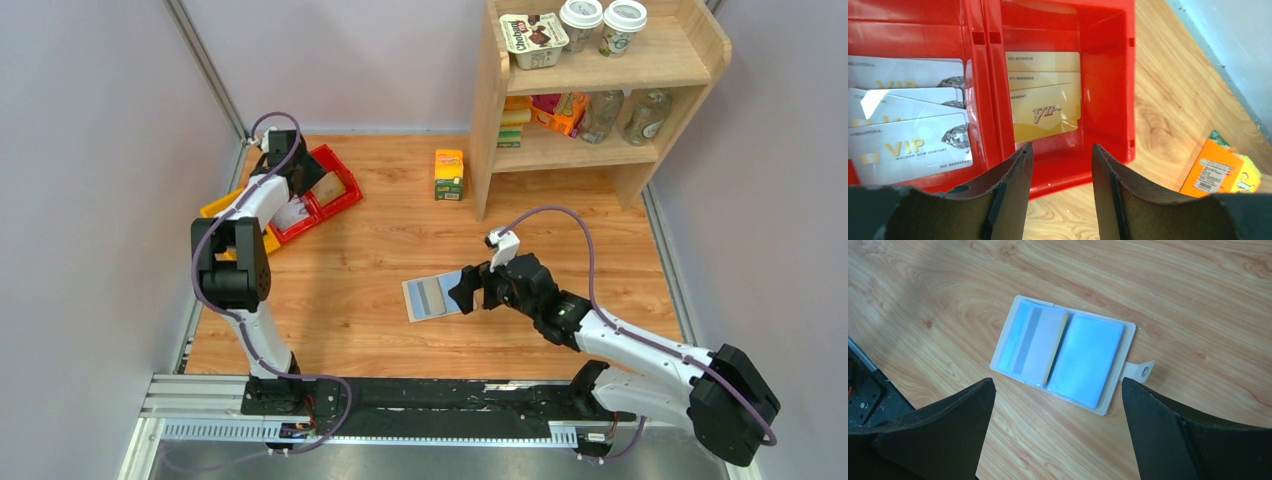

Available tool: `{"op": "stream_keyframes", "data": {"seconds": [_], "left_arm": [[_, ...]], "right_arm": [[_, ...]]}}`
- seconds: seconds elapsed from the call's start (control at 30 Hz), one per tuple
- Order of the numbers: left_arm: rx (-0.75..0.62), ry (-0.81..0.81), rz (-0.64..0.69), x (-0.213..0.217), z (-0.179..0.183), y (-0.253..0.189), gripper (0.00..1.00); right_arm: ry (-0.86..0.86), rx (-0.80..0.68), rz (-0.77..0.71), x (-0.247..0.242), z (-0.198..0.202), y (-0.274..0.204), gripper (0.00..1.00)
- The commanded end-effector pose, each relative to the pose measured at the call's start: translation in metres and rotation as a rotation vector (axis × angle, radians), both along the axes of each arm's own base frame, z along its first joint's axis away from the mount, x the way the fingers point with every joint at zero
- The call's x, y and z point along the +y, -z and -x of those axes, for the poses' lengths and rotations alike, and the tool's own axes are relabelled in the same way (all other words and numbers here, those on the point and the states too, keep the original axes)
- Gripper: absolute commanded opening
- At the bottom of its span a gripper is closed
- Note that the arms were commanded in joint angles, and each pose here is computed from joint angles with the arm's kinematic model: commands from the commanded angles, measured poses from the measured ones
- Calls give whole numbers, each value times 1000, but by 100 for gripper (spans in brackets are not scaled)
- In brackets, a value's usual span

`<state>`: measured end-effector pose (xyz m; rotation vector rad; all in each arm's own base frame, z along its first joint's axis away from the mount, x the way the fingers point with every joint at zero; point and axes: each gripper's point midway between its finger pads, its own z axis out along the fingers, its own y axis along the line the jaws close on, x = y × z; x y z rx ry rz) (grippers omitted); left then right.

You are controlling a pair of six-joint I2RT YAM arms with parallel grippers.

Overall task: Take the credit cards out of the card holder
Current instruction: Place the credit card in the storage box, then remove the credit card from the card holder.

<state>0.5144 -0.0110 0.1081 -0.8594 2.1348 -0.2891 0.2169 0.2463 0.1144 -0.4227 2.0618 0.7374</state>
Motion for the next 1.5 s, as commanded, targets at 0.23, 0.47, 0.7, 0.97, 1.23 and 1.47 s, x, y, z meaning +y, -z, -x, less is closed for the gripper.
{"op": "stream_keyframes", "data": {"seconds": [0.23,0.47,0.7,0.97,1.23,1.47], "left_arm": [[-79,307,-153,-68,61,-104,61],[-29,478,-207,-85,143,-108,66],[-10,555,-213,-81,226,-86,66],[-6,593,-84,-99,275,-49,66],[-6,648,-40,-120,282,-39,66],[-11,689,-21,-141,278,-38,66]], "right_arm": [[11,129,192,10,-17,1,99],[-61,198,342,34,-12,19,97],[-102,234,456,58,-7,37,97],[-86,242,615,70,-2,62,98],[-56,259,674,60,-3,81,93],[-71,268,672,63,-2,86,89]]}}
